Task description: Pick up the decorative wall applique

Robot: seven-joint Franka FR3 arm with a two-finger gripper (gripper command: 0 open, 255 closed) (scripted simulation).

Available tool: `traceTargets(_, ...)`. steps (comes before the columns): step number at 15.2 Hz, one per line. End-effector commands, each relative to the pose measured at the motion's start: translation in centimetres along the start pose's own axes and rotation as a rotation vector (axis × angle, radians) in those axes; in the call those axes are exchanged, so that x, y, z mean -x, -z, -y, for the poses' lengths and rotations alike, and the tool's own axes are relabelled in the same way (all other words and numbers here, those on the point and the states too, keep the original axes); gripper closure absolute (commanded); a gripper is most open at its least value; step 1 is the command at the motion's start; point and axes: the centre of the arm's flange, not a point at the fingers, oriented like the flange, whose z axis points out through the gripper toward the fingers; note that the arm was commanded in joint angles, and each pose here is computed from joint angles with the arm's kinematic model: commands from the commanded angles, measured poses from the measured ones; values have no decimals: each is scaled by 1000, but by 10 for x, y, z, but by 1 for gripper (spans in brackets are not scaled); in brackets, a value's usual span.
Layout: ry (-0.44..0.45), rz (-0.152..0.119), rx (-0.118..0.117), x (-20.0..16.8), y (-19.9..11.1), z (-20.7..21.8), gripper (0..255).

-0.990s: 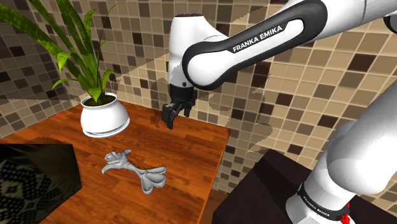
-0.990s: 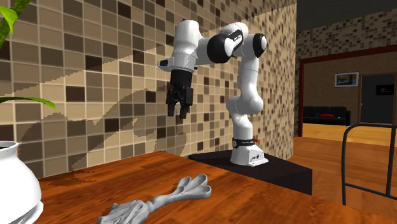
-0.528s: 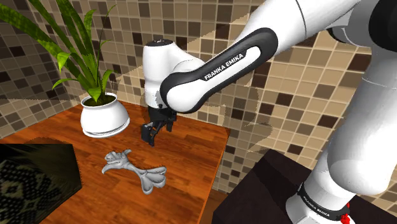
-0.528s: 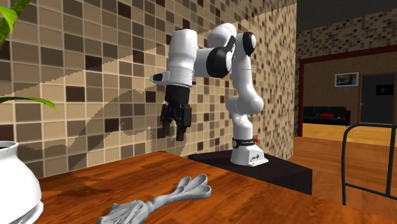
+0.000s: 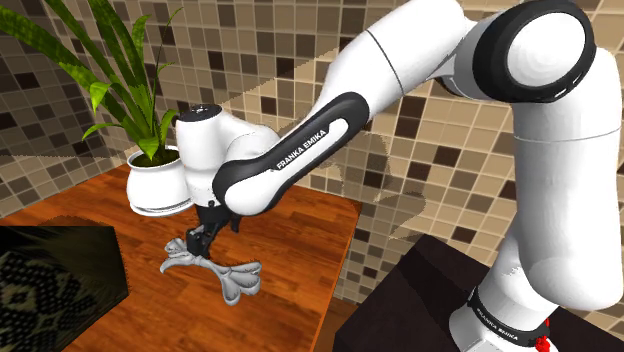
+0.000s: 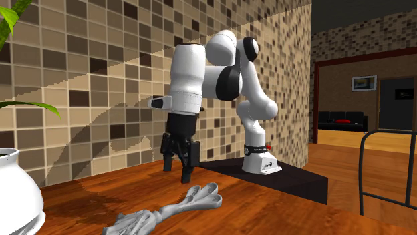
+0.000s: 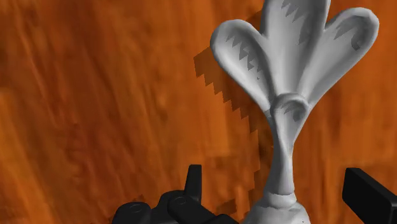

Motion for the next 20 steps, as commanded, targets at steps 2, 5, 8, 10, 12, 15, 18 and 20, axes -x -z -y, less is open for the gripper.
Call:
traceTargets(2,20,5,5,-14,-31,27,0)
traceTargets(5,20,5,5,-13,-42,27,0)
traceTargets(8,20,5,5,-12,-57,28,0)
traceTargets(10,20,5,5,-10,-71,29,0)
traceTargets(12,20,5,5,-10,-71,29,0)
traceTargets(15,20,5,5,-10,-72,29,255)
traceTargets(18,20,5,5,-11,-71,30,255)
traceTargets(20,20,5,5,-13,-72,30,255)
